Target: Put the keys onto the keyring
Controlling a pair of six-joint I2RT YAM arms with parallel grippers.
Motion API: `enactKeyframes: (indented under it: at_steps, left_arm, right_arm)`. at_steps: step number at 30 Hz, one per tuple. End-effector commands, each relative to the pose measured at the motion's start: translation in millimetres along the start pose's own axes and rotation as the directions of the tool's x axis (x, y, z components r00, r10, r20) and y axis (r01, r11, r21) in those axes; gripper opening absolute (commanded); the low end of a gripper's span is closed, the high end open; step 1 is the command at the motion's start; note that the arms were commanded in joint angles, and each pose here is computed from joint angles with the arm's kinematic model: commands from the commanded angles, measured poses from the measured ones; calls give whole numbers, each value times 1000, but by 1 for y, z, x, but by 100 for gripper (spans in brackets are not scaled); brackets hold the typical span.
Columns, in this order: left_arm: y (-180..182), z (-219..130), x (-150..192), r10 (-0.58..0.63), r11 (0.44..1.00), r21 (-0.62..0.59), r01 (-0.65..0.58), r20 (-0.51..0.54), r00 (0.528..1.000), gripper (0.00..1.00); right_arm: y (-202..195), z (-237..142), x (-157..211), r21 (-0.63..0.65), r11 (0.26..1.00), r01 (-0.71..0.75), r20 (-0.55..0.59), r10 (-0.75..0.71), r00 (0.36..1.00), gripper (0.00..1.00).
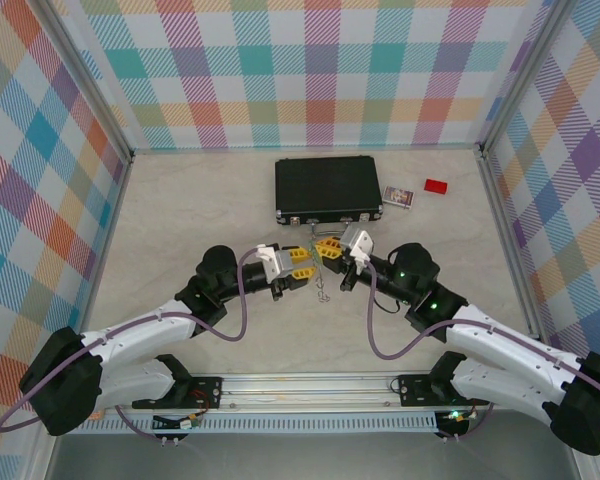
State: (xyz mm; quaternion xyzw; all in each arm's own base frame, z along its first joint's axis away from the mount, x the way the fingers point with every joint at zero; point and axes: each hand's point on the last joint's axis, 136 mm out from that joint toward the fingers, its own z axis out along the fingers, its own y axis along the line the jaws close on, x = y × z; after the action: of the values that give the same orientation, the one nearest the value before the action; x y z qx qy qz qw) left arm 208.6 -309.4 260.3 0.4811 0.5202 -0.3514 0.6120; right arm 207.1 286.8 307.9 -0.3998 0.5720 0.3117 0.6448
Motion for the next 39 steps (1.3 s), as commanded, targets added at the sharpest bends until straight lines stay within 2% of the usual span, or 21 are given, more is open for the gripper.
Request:
enactKeyframes:
  at_steps: [1, 12, 14, 17, 20, 29, 33, 39]
  left_arm:
    - [6, -2, -9, -39, 998, -41, 40, 25, 999, 30]
    - [14, -8, -46, -147, 987, -57, 153, 98, 984, 34]
    - [21, -10, -52, -182, 978, -87, 191, 97, 978, 36]
    - [42, -17, -58, -246, 944, -204, 259, 85, 965, 38]
    - [53, -21, -69, -268, 929, -241, 281, 85, 960, 39]
    - [69, -17, -93, -371, 902, -185, 390, 133, 919, 39]
    - [78, -17, -100, -402, 893, -140, 429, 182, 897, 34]
    - [70, -14, -102, -411, 901, -65, 430, 191, 891, 33]
  right_arm:
    - [-6, -5, -21, 36, 999, -6, 113, 2, 994, 0]
    - [-22, -13, -35, 17, 995, -98, 277, 90, 957, 0]
    - [-26, -12, -36, 10, 994, -110, 288, 103, 952, 0]
    - [-31, -12, -41, -16, 992, -122, 310, 121, 943, 0]
    - [-34, -11, -46, -46, 991, -127, 322, 135, 937, 0]
    - [-42, -8, -56, -132, 980, -148, 383, 188, 905, 0]
    - [-39, 1, -64, -205, 967, -151, 383, 221, 897, 0]
    - [-38, 7, -69, -251, 954, -165, 384, 254, 888, 0]
